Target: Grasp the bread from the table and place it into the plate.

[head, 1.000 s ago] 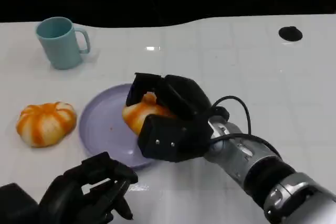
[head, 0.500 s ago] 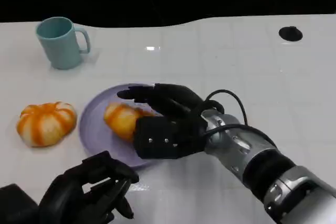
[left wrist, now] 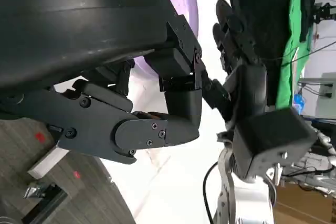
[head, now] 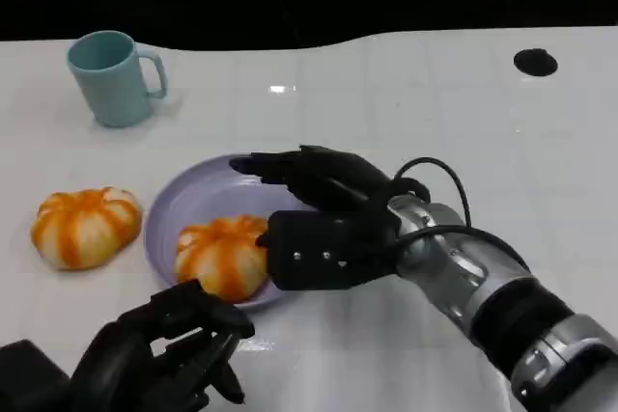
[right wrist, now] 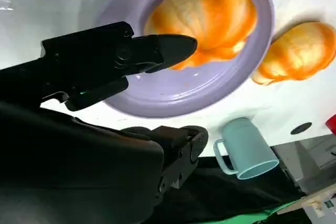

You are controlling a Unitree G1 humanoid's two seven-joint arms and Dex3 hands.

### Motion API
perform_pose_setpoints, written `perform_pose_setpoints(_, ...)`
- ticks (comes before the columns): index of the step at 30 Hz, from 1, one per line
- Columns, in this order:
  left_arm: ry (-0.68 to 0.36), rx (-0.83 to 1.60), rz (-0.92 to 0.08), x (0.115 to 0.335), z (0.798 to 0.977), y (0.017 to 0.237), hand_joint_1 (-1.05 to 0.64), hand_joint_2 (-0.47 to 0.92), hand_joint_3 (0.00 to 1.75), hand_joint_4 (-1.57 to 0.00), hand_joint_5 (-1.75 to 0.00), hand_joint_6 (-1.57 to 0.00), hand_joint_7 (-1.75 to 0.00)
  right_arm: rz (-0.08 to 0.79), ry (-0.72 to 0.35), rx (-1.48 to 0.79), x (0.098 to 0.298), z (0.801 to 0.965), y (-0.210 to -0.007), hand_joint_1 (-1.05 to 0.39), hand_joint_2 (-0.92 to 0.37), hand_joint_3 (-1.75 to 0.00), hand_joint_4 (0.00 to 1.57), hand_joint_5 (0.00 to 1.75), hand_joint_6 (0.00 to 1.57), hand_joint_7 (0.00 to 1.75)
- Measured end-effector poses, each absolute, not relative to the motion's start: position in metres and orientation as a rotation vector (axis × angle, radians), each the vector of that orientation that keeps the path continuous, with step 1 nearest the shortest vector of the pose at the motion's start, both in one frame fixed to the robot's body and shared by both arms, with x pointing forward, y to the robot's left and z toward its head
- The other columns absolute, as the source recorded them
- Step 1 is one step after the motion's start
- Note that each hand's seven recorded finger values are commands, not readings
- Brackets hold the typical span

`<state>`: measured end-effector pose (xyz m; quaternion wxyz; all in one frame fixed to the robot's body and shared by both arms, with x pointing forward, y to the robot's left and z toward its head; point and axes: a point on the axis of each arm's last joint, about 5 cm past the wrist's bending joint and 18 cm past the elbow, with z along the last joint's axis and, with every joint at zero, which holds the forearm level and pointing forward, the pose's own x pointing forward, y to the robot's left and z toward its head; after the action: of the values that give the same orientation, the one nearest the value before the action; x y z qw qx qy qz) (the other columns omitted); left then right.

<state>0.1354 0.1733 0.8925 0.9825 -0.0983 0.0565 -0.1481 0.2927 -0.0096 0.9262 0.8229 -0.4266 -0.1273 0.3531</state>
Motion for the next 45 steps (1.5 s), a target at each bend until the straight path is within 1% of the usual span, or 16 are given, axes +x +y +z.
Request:
perform_pose_setpoints(5,0.112,-0.197,-0.299,0.136,0.893,0.173,-0.43,0.92,0.43,-0.69,-1.63,-0.71,-1.22,0.735,-0.304,-0.892,0.288,0.925,-0.023,-0.65,-0.92,-0.23,0.07,0.35,0.28,0.02)
perform_pose_setpoints(6,0.112,-0.197,-0.299,0.136,0.893,0.173,-0.43,0.92,0.43,-0.69,-1.63,-0.71,-1.22,0.731,-0.312,-0.886,0.287,0.924,-0.026,-0.65,-0.92,-0.22,0.04,0.5,0.3,0.03)
perform_pose_setpoints(7,0.112,-0.197,-0.299,0.136,0.893,0.173,-0.43,0.92,0.43,-0.7,-1.63,-0.71,-1.22,0.726,-0.321,-0.877,0.285,0.924,-0.03,-0.65,-0.92,-0.21,0.03,0.58,0.32,0.03)
perform_pose_setpoints(11,0.112,-0.198,-0.3,0.136,0.892,0.173,-0.43,0.92,0.43,-0.7,-1.63,-0.71,-1.23,0.695,-0.357,-0.819,0.278,0.922,-0.045,-0.61,-0.92,-0.2,0.09,0.71,0.4,0.07)
perform_pose_setpoints(15,0.113,-0.202,-0.3,0.136,0.892,0.173,-0.43,0.92,0.43,-0.69,-1.63,-0.71,-1.22,0.661,-0.373,-0.744,0.269,0.92,-0.061,-0.56,-0.92,-0.21,0.26,0.81,0.53,0.13)
perform_pose_setpoints(19,0.113,-0.201,-0.301,0.136,0.892,0.173,-0.43,0.92,0.43,-0.69,-1.64,-0.7,-1.23,0.606,-0.39,-0.637,0.257,0.916,-0.079,-0.41,-0.92,-0.17,0.54,1.09,0.78,0.3)
perform_pose_setpoints(20,0.114,-0.201,-0.301,0.136,0.892,0.173,-0.43,0.92,0.43,-0.69,-1.64,-0.7,-1.23,0.589,-0.396,-0.606,0.253,0.915,-0.083,-0.39,-0.92,-0.17,0.57,1.15,0.8,0.35)
perform_pose_setpoints(21,0.114,-0.201,-0.301,0.136,0.892,0.173,-0.43,0.92,0.43,-0.69,-1.64,-0.7,-1.23,0.573,-0.401,-0.576,0.249,0.913,-0.087,-0.37,-0.91,-0.2,0.58,1.22,0.8,0.43)
perform_pose_setpoints(22,0.114,-0.202,-0.301,0.136,0.892,0.173,-0.43,0.92,0.43,-0.69,-1.64,-0.7,-1.23,0.562,-0.408,-0.556,0.245,0.912,-0.091,-0.35,-0.87,-0.28,0.59,1.3,0.77,0.58)
perform_pose_setpoints(23,0.113,-0.205,-0.301,0.136,0.892,0.173,-0.43,0.92,0.43,-0.69,-1.64,-0.7,-1.23,0.549,-0.411,-0.531,0.242,0.911,-0.093,-0.32,-0.75,-0.52,0.6,1.38,0.73,0.77)
perform_pose_setpoints(25,0.114,-0.208,-0.302,0.136,0.892,0.173,-0.44,0.92,0.43,-0.68,-1.65,-0.7,-1.24,0.523,-0.412,-0.491,0.236,0.909,-0.1,-0.28,-0.57,-0.86,0.65,1.45,0.72,0.91)
perform_pose_setpoints(28,0.115,-0.207,-0.302,0.136,0.892,0.174,-0.43,0.92,0.42,-0.69,-1.65,-0.7,-1.24,0.507,-0.406,-0.45,0.227,0.906,-0.109,-0.25,-0.5,-1.05,0.7,1.55,0.75,1.06)
perform_pose_setpoints(31,0.116,-0.207,-0.302,0.136,0.892,0.174,-0.43,0.92,0.42,-0.69,-1.65,-0.7,-1.24,0.491,-0.41,-0.409,0.221,0.904,-0.117,-0.23,-0.46,-1.15,0.72,1.7,0.76,1.21)
perform_pose_setpoints(35,0.117,-0.207,-0.302,0.136,0.892,0.174,-0.44,0.92,0.42,-0.69,-1.65,-0.71,-1.23,0.468,-0.418,-0.411,0.212,0.904,-0.127,-0.22,-0.4,-1.26,0.82,1.74,0.78,1.35)
perform_pose_setpoints(39,0.12,-0.207,-0.302,0.137,0.892,0.174,-0.44,0.92,0.42,-0.69,-1.64,-0.71,-1.23,0.448,-0.415,-0.421,0.203,0.907,-0.138,-0.22,-0.38,-1.32,0.84,1.75,0.78,1.39)
perform_pose_setpoints(45,0.13,-0.208,-0.302,0.137,0.892,0.174,-0.43,0.92,0.42,-0.69,-1.64,-0.7,-1.22,0.416,-0.351,-0.462,0.187,0.907,-0.155,-0.22,-0.38,-1.33,0.82,1.75,0.78,1.4)
